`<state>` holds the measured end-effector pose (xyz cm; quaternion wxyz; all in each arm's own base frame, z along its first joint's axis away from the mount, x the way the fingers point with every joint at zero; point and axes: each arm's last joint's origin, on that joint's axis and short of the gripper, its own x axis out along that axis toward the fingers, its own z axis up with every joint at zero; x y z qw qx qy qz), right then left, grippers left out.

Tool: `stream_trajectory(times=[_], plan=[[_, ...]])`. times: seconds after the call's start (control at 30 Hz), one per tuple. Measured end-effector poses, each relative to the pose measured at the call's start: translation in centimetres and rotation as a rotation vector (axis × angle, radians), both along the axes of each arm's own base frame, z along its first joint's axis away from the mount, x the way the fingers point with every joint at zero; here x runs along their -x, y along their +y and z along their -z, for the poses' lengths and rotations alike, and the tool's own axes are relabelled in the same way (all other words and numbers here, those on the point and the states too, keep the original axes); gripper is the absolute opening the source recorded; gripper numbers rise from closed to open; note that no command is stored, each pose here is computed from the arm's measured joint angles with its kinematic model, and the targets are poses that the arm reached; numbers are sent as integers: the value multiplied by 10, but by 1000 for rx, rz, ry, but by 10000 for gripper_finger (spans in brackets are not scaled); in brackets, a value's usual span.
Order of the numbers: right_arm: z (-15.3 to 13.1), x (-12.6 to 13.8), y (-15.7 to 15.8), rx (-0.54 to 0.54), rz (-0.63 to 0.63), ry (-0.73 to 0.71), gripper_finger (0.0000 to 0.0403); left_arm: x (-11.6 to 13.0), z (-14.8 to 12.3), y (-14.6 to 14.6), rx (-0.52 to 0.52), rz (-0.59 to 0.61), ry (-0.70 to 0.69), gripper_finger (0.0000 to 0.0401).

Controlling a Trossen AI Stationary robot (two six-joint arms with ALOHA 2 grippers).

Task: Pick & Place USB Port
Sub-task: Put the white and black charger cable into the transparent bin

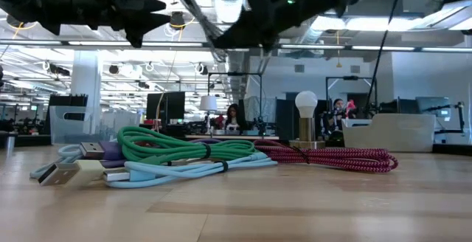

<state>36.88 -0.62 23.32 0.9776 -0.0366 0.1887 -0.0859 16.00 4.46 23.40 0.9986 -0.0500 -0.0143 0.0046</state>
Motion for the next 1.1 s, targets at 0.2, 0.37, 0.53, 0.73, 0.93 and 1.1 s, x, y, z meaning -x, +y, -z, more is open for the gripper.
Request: stream_trajectory(times=[0.2, 0.37, 0.53, 0.73, 0.93, 1.1], plan=[[2, -31, -3, 11, -20, 27, 5, -1, 0, -5, -1, 28, -4, 172], [2, -47, -7, 3, -32, 25, 5, -2, -1, -8, -3, 53, -10, 172], [7, -60, -10, -9, -50, 38, 5, -2, -1, -10, -3, 59, -11, 171], [1, -65, -10, -7, -49, 13, 5, -2, -1, -9, -3, 59, -11, 163], [-9, -62, -13, 25, -33, -12, 5, -2, -1, -9, -3, 57, -11, 154], [-9, -62, -13, 26, -32, -9, 5, -2, -1, -9, -3, 59, -10, 149]])
